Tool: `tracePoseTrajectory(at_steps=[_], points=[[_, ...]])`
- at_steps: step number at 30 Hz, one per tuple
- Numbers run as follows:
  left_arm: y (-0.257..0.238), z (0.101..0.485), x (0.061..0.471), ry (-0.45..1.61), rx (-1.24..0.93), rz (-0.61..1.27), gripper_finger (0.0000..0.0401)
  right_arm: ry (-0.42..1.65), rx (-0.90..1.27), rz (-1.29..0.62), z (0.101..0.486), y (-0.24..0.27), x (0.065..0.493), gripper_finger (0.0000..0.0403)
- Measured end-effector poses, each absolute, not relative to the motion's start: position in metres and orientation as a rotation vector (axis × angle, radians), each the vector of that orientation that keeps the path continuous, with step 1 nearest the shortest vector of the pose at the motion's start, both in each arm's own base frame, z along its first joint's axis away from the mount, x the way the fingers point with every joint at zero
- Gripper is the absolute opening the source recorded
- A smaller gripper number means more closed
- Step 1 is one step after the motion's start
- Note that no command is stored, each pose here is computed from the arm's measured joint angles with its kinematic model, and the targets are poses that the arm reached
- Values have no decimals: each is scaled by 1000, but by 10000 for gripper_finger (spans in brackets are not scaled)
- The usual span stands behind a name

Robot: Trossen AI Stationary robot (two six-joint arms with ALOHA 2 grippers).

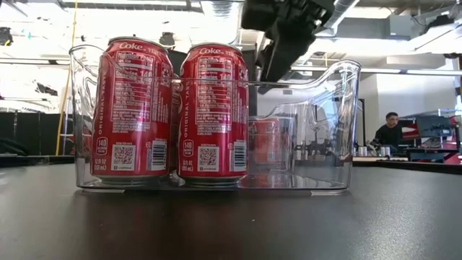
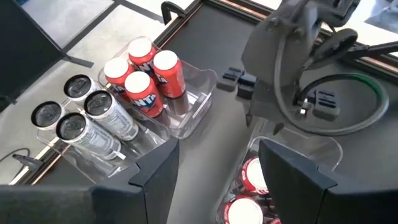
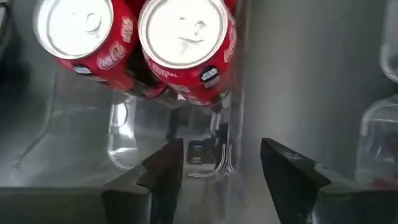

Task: Sort soda cans
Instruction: Move the bottom transparent bin to the top right of the table

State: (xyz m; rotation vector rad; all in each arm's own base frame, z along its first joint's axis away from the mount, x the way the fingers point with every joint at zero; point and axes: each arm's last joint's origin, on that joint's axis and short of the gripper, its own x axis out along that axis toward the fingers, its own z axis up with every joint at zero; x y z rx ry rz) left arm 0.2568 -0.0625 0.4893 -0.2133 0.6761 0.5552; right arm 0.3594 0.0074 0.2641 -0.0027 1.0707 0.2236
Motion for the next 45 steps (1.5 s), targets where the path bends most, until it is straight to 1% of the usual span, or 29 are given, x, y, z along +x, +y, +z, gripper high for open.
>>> tracePoseTrajectory(at_steps=[4, 8, 13, 20, 29, 32, 36, 40, 45], points=[[-63, 489, 256, 671, -209, 559, 215, 1140, -27, 243, 249, 11, 362, 209], [-63, 490, 256, 662, -201, 574, 215, 1151, -52, 243, 240, 11, 368, 183], [-63, 490, 256, 660, -201, 576, 215, 1206, -40, 232, 229, 8, 369, 139], [-63, 490, 256, 661, -199, 576, 215, 1265, -35, 232, 227, 8, 365, 75], [-63, 490, 256, 661, -196, 576, 215, 1371, 65, 155, 228, 6, 354, 12], [-63, 490, 256, 663, -187, 573, 215, 1403, 81, 143, 228, 7, 351, 5], [-63, 486, 257, 681, -166, 575, 215, 1430, 112, 123, 229, 9, 347, 5], [-65, 487, 253, 670, -202, 574, 215, 1456, 157, 84, 234, 11, 341, 5], [-73, 486, 252, 652, -269, 573, 215, 1425, 242, 3, 247, 13, 334, 5]])
